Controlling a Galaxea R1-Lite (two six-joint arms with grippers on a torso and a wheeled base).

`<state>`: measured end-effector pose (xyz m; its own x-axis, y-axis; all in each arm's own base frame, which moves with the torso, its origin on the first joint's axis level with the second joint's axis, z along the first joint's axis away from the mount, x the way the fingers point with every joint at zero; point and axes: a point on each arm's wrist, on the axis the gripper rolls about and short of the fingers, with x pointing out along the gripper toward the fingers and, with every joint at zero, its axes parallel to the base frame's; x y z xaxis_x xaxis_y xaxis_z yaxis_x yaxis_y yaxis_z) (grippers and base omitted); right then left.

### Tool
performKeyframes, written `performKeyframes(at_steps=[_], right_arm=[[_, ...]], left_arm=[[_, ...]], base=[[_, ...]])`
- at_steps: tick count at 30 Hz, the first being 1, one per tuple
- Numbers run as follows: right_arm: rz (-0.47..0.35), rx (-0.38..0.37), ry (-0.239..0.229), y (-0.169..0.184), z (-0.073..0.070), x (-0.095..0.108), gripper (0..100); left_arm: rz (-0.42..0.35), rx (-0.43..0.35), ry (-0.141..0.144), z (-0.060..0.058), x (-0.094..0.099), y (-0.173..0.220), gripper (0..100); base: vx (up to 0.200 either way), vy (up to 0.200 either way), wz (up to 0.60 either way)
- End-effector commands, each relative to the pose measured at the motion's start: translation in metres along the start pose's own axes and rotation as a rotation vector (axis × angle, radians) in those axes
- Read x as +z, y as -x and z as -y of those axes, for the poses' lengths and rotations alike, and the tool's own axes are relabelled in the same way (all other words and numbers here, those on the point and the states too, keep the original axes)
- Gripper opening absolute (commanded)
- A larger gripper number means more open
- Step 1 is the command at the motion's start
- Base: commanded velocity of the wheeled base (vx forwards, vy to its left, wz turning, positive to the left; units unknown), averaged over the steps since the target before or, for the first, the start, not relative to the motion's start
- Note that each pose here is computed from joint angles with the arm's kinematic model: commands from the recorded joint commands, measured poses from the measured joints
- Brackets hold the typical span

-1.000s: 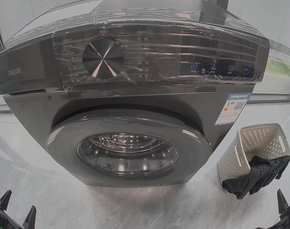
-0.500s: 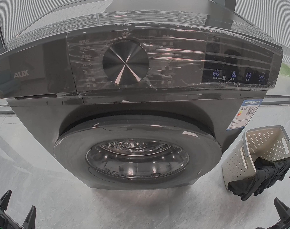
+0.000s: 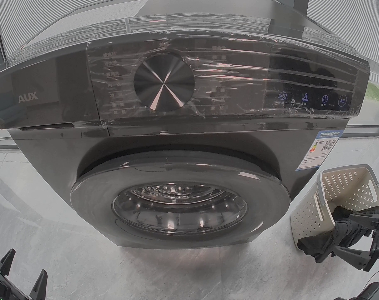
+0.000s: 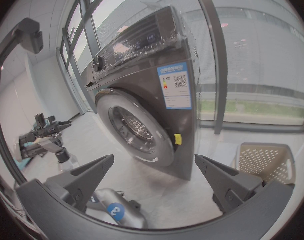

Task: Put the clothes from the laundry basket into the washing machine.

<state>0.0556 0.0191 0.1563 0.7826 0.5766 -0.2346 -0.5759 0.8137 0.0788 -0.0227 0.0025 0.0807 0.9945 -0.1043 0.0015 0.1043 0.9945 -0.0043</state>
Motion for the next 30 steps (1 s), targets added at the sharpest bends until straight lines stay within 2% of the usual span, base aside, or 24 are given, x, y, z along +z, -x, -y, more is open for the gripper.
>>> performKeyframes(at_steps=[1,2,4,9,12,17,20,26,30], right_arm=[[-0.092,0.134,-0.086,-0.034,0.002,0.018,100],[-0.092,0.165,-0.133,-0.039,-0.002,0.024,100],[-0.107,0.151,-0.158,-0.049,-0.002,0.028,100],[-0.094,0.111,-0.144,-0.075,-0.002,0.03,100],[-0.066,0.052,-0.128,-0.096,-0.001,0.032,100],[-0.021,0.006,-0.116,-0.122,-0.001,0.03,100],[-0.031,0.006,-0.117,-0.131,-0.001,0.026,100],[-0.058,0.041,-0.142,-0.145,-0.012,0.02,100],[-0.075,0.042,-0.146,-0.15,-0.012,0.016,100]], left_arm=[[-0.001,0.0,0.0,0.0,-0.005,0.0,100],[-0.001,0.0,0.0,0.0,-0.005,0.0,100],[-0.001,0.0,0.0,0.0,-0.005,0.0,100],[-0.001,0.0,0.0,0.0,-0.005,0.0,100],[-0.003,-0.001,0.0,0.0,-0.005,0.0,100],[-0.003,-0.001,0.0,0.0,-0.005,0.0,100],[-0.001,0.0,0.002,0.0,-0.005,0.0,100],[-0.001,-0.001,0.002,0.0,-0.005,0.0,100],[-0.002,-0.003,0.002,0.0,-0.005,0.0,100]], base=[[0.0,0.0,0.0],[0.0,0.0,0.0],[0.0,0.0,0.0],[0.0,0.0,0.0],[0.0,0.0,0.0],[0.0,0.0,0.0],[0.0,0.0,0.0],[0.0,0.0,0.0],[0.0,0.0,0.0]])
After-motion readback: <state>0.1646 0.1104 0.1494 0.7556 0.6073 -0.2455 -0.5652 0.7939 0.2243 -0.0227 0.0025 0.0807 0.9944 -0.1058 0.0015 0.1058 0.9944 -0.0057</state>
